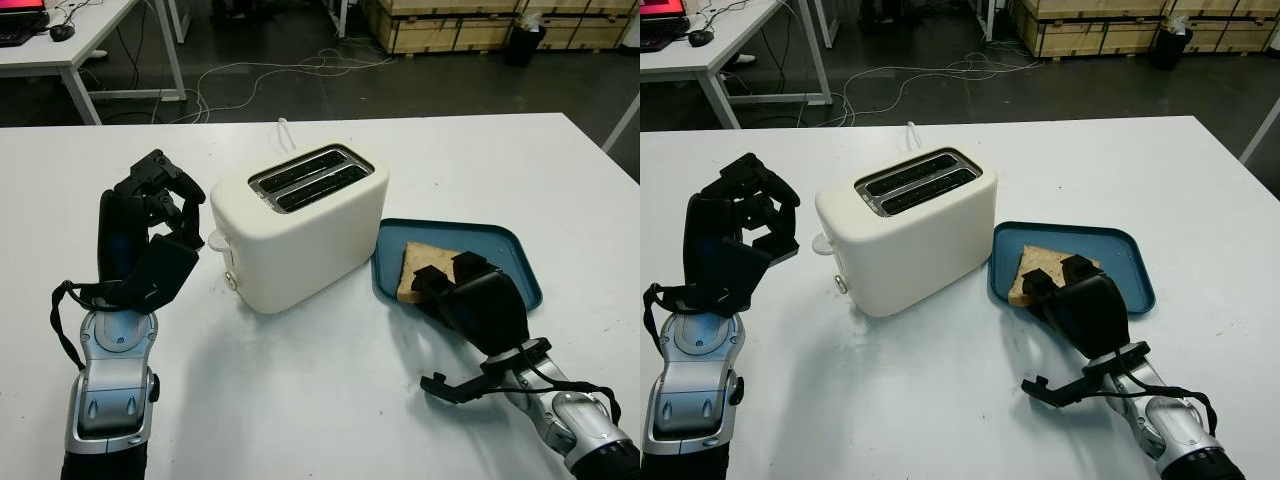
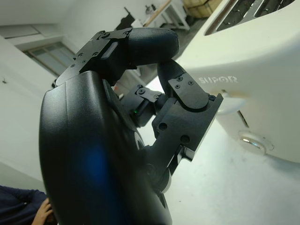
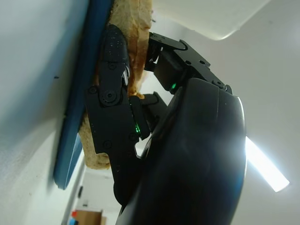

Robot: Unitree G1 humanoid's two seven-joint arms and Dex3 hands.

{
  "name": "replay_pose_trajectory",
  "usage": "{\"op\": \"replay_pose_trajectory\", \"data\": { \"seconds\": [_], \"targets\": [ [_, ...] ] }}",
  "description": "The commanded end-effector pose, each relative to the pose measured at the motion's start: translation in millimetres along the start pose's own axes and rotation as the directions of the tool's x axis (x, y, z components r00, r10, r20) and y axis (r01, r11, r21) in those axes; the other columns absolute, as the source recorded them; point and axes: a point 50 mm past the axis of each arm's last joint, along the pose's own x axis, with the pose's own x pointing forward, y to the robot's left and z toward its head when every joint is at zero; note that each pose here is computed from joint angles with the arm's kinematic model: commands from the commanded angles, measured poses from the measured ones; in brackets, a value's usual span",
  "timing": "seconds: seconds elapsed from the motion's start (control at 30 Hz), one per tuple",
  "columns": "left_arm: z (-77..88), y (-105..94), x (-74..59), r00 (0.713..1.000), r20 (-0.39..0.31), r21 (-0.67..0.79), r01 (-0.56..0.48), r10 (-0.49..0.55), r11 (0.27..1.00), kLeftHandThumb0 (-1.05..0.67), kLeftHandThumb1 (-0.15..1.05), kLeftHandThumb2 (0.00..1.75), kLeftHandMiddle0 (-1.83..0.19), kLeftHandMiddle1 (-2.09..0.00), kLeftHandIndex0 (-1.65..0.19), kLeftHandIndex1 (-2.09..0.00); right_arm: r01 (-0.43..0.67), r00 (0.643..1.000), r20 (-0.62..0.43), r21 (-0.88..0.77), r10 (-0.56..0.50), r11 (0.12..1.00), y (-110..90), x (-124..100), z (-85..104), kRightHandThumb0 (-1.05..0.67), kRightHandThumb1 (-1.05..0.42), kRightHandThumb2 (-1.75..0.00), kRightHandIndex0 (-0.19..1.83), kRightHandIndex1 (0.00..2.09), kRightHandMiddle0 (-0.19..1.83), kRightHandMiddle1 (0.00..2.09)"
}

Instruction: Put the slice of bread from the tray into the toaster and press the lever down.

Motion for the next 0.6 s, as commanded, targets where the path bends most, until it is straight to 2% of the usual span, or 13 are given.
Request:
{"op": "replay_pose_trajectory", "data": {
  "seconds": [0.0, 0.2, 0.27, 0.43, 0.57],
  "targets": [
    [1.0, 0.7, -1.5, 1.0, 0.015, -0.008, 0.003, -0.003, 1.0, -0.19, 0.57, 1.19, -0.97, -1.75, -0.64, -1.75, 0.079, 0.997, 0.008, 0.009, -0.079, 0.997, -7.4, 4.1, -3.9, -0.43, -0.92, -0.49, 0.77, 1.75, 0.7, 1.46],
    [0.1, 0.6, -1.4, 1.0, 0.011, 0.001, 0.006, -0.006, 1.0, -0.19, 0.56, 1.2, -0.98, -1.75, -0.65, -1.75, 0.177, 0.984, 0.021, 0.088, -0.179, 0.98, -14.6, 13.7, -13.4, -0.4, -0.92, -0.4, 0.81, 1.75, 0.74, 1.46],
    [0.2, 0.4, -1.7, 1.0, 0.01, 0.007, 0.005, -0.005, 1.0, -0.19, 0.56, 1.2, -0.97, -1.75, -0.64, -1.75, 0.209, 0.977, 0.011, 0.122, -0.212, 0.97, -20.3, 19.8, -19.9, -0.39, -0.92, -0.44, 0.8, 1.75, 0.69, 1.52],
    [0.4, 0.3, -1.7, 1.0, 0.008, 0.006, 0.004, -0.004, 1.0, -0.2, 0.56, 1.19, -0.96, -1.75, -0.63, -1.75, 0.188, 0.982, -0.063, 0.211, -0.179, 0.959, -34.4, 36.0, -37.9, -0.42, -0.92, -0.51, 0.78, 1.75, 0.57, 1.67],
    [0.8, 0.7, -1.7, 1.0, 0.004, 0.01, -0.001, 0.001, 1.0, -0.19, 0.56, 1.2, -0.95, -1.75, -0.62, -1.75, 0.191, 0.98, -0.11, 0.307, -0.165, 0.932, -51.0, 50.8, -52.7, -0.44, -0.92, -0.55, 0.8, 1.75, 0.63, 1.58]
  ]
}}
